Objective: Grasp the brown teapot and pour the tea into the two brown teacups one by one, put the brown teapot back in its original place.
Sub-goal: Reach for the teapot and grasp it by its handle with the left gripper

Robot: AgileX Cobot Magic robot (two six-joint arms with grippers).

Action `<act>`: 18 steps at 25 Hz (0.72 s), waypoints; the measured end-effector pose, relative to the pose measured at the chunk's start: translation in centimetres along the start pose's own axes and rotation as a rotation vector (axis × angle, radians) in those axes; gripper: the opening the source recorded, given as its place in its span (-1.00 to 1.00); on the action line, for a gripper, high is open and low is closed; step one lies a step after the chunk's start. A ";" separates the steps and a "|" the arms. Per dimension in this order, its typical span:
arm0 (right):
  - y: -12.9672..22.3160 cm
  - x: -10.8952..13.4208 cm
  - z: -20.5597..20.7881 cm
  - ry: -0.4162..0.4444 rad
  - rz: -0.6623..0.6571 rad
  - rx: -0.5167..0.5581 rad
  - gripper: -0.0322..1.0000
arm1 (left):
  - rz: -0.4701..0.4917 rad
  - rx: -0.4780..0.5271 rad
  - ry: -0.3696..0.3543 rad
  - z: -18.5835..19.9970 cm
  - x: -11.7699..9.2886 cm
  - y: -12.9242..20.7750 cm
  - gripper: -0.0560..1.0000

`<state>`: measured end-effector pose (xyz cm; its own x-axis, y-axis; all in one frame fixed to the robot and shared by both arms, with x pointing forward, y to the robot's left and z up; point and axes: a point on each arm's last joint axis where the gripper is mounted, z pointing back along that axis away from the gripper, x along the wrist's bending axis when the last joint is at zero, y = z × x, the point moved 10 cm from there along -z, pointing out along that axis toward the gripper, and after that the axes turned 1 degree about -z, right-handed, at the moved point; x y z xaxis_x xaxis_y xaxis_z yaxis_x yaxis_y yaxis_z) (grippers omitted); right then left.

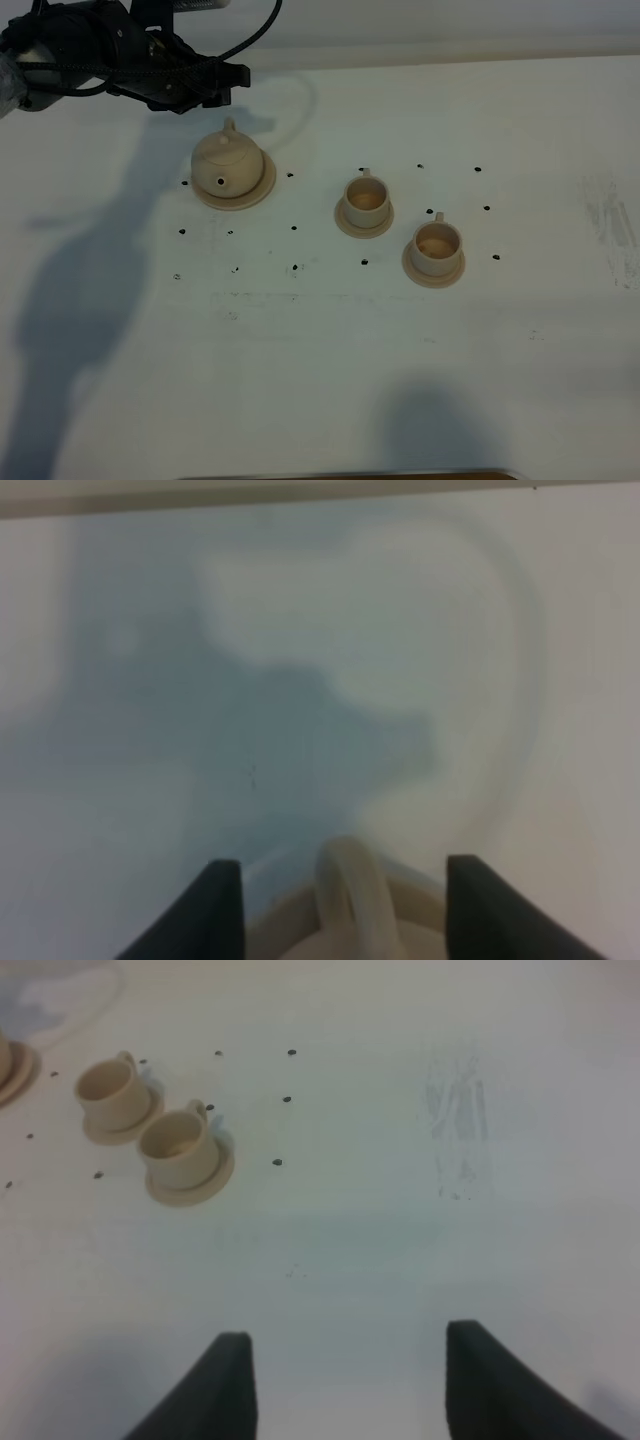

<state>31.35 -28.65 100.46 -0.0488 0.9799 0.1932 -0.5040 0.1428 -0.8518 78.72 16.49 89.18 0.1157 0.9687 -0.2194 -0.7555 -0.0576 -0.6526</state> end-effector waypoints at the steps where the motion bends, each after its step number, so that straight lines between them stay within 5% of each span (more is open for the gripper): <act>1: 0.0 0.0 0.0 0.000 0.000 0.000 -0.08 | 0.004 0.000 0.000 0.0 0.0 0.0 0.00; 18: -0.1 -0.5 0.0 0.059 -0.033 -0.013 -0.08 | 0.092 0.025 -0.011 -2.4 0.6 1.4 0.04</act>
<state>31.43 -29.17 100.46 0.0189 0.9811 0.1925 -0.4928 0.1766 -0.8520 79.27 16.41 86.37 0.0383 0.9622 -0.2695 -0.7784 -0.1404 -0.6119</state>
